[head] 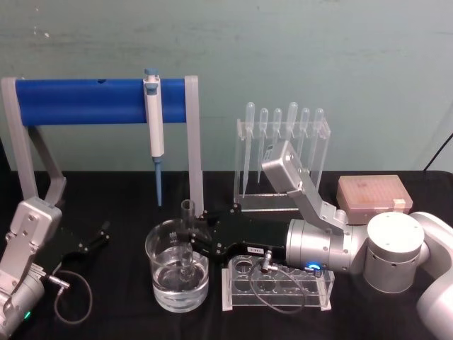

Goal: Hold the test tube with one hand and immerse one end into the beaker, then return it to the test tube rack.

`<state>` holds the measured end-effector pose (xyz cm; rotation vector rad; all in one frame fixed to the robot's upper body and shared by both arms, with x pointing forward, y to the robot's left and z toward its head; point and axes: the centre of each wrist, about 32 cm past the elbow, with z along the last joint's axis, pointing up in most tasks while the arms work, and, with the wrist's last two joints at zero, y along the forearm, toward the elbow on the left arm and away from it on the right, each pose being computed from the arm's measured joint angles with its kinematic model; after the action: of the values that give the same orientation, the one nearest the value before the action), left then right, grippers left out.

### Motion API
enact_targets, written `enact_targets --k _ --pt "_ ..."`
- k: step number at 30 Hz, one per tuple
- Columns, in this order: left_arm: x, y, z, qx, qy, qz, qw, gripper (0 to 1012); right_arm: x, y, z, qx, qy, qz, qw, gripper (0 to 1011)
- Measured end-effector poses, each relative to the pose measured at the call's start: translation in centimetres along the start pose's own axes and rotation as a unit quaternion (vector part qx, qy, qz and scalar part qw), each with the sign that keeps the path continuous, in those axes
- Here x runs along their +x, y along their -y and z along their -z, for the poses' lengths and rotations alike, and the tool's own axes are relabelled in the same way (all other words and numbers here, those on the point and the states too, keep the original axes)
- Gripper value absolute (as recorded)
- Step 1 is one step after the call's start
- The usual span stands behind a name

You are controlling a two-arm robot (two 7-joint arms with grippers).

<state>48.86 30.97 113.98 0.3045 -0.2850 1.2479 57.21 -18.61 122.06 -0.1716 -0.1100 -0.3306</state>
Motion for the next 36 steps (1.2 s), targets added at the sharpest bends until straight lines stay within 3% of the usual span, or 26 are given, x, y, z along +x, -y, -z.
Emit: enact_targets --k 36 --pt "0.0 0.0 0.0 0.0 0.0 0.0 1.0 1000 0.0 0.0 0.0 0.0 0.0 0.0 1.0 224"
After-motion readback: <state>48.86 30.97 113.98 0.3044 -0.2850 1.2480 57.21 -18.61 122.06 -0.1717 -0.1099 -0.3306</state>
